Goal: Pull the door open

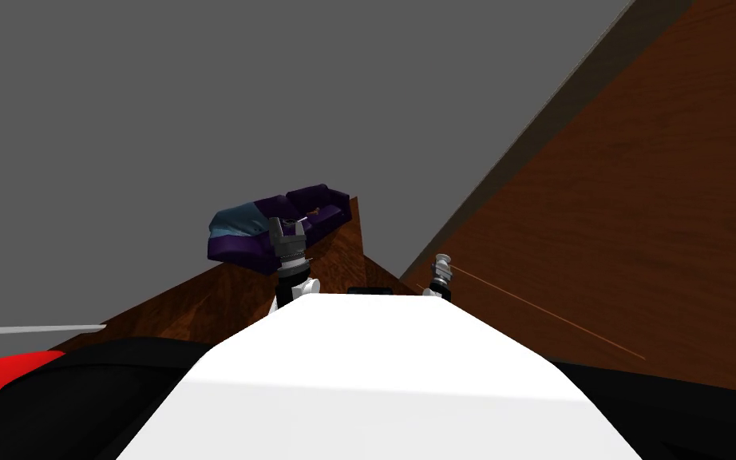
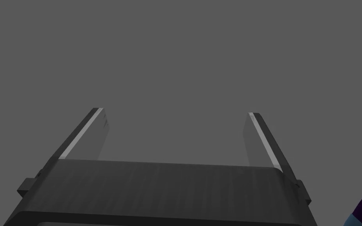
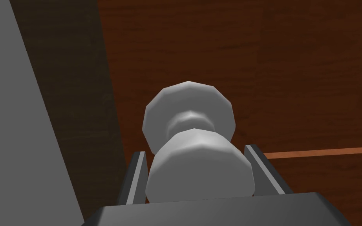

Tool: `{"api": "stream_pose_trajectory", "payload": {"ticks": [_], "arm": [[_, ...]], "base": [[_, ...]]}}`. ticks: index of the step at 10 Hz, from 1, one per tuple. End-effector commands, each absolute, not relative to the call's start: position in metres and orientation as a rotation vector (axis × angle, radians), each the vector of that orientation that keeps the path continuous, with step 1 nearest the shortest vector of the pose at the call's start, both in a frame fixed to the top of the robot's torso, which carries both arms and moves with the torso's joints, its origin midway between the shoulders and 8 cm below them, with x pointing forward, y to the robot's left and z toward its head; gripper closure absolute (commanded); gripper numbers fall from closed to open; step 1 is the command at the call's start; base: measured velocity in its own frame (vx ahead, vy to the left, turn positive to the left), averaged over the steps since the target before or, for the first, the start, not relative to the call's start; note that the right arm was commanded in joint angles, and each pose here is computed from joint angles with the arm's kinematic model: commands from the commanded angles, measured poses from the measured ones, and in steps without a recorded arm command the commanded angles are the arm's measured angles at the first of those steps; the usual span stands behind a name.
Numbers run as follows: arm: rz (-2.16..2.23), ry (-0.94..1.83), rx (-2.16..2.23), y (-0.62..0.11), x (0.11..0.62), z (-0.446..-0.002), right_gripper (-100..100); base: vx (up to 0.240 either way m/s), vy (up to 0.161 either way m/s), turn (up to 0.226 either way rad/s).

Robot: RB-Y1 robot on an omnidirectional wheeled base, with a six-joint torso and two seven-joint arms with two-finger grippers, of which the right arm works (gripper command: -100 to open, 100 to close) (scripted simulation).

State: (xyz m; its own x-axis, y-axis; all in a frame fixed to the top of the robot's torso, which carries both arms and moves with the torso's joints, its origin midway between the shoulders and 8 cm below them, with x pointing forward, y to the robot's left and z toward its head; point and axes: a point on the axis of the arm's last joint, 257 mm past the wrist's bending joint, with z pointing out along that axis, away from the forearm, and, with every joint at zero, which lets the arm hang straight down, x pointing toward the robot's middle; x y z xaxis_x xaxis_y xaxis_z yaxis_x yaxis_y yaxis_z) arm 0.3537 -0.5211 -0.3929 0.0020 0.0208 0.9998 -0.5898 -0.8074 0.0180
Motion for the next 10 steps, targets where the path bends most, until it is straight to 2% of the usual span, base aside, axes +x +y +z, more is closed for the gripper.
{"api": "stream_pose_trajectory", "payload": {"ticks": [1,6,10], "arm": [[1.862,-0.587,1.845,-0.521,0.355,-0.392,100],[1.908,-0.526,1.903,-0.500,0.368,-0.393,100],[1.962,-0.463,1.961,-0.476,0.383,-0.392,100]], "base": [[0.000,0.000,0.000],[-0.177,0.016,0.051],[-0.235,0.001,0.065]]}}
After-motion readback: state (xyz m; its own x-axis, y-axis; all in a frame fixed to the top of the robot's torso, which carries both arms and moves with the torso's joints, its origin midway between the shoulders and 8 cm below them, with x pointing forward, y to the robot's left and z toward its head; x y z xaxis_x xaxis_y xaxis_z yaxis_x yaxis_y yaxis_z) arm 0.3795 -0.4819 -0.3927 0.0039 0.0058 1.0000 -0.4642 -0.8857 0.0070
